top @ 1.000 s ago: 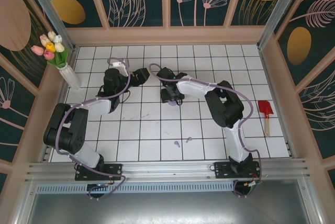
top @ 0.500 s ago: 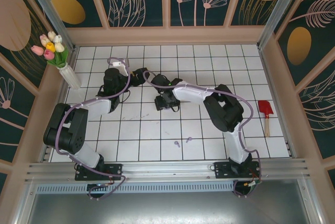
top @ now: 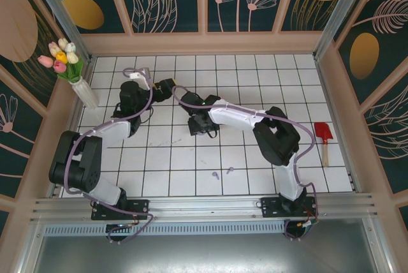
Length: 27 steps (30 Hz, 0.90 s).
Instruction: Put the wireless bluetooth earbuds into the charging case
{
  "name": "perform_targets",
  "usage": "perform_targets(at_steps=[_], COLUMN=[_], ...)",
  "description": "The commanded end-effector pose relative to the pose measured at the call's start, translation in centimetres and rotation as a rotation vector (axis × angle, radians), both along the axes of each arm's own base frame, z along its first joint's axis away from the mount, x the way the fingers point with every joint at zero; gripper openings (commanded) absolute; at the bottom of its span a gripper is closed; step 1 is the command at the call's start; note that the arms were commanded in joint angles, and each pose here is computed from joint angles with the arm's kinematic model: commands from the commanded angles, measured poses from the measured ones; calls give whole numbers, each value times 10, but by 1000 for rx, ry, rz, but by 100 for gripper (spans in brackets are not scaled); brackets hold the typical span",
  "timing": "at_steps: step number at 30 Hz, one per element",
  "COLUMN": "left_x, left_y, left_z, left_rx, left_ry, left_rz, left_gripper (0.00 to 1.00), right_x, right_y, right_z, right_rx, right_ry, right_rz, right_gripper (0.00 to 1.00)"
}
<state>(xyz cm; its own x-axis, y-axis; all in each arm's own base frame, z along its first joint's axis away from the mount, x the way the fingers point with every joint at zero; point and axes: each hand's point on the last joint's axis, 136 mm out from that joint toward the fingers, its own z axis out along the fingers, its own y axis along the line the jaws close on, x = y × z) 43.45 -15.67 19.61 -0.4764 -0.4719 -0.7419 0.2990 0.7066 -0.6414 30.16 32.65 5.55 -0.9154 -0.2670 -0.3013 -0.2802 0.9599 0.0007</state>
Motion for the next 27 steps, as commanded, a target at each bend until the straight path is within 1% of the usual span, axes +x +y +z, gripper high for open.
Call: perform_targets(at_steps=[1, 4, 11, 18, 27], left_x=[5, 7, 8, 9, 9], left_y=[18, 25, 26, 25, 23], left_z=[23, 28, 29, 29, 28], left_rx=[9, 3, -9, -23, -35], left_ry=[-53, -60, -61, -60, -57], left_rz=[45, 62, 59, 53, 46], left_gripper=[99, 99, 99, 99, 99], right_x=[4, 9, 11, 5, 4], right_y=[1, 3, 4, 11, 7], right_z=[0, -6, -22, -35, -47], right_rx=[-52, -83, -113, -102, -122], right_ry=[2, 14, 39, 73, 89], right_rz=[-20, -36, -75, -32, -8], right_gripper=[68, 68, 68, 67, 66])
